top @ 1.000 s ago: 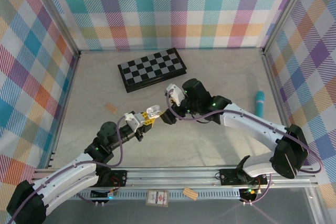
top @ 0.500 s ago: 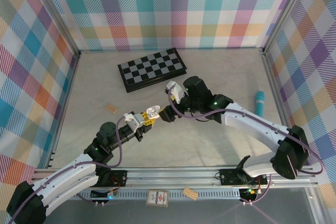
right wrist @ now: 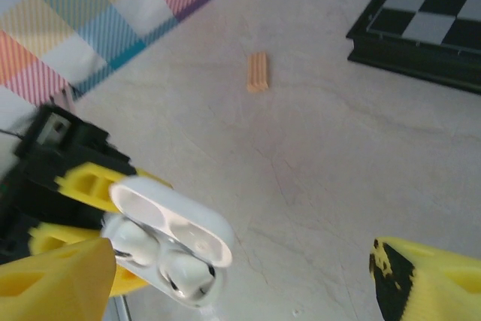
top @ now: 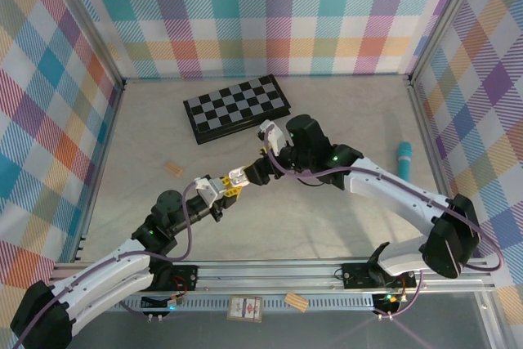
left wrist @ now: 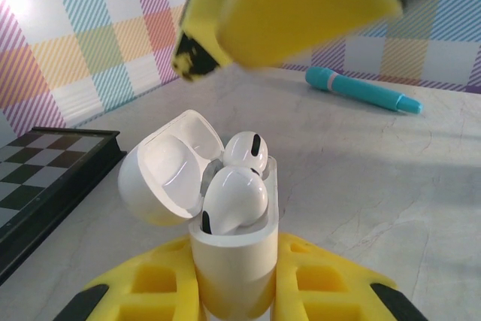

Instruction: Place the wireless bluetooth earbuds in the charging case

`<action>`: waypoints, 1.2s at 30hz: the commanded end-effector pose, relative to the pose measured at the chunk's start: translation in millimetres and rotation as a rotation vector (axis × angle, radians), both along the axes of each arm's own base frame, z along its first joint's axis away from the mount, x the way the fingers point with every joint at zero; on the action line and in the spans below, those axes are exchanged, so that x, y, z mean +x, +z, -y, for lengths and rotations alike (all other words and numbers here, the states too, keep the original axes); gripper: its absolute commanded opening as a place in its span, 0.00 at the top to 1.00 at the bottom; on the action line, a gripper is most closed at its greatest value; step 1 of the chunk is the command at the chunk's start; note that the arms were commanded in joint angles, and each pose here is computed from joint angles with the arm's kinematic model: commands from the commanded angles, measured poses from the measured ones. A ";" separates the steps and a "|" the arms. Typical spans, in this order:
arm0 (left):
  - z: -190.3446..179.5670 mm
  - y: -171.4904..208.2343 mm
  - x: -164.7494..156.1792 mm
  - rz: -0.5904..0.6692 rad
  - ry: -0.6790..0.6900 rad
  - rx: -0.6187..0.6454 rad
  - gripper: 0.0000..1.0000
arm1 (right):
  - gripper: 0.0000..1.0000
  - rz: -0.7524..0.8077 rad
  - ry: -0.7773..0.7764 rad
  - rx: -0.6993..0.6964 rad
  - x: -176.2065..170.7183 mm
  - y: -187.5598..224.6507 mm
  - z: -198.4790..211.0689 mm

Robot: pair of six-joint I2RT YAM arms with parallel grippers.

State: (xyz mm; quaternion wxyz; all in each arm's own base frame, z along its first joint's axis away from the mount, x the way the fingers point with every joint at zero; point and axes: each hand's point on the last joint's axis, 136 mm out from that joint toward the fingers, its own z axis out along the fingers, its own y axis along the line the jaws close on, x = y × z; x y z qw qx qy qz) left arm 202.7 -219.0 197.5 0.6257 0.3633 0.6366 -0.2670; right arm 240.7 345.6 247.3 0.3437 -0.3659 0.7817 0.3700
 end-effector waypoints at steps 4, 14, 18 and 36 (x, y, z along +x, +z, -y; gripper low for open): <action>5.1 12.3 -6.2 0.061 -0.048 -0.018 0.88 | 0.18 -0.059 -0.092 -0.019 23.8 6.1 -5.8; 5.0 15.5 -7.0 0.069 -0.051 -0.015 0.88 | 0.16 -0.190 0.032 -0.271 15.2 -37.0 -7.6; 3.3 13.4 -4.2 0.067 -0.033 -0.010 0.88 | 0.15 -0.195 0.132 -0.272 -1.6 -36.9 -7.4; 10.9 13.6 -9.8 0.046 -0.090 0.000 0.88 | 0.16 0.356 0.491 -0.140 -53.0 -9.0 11.8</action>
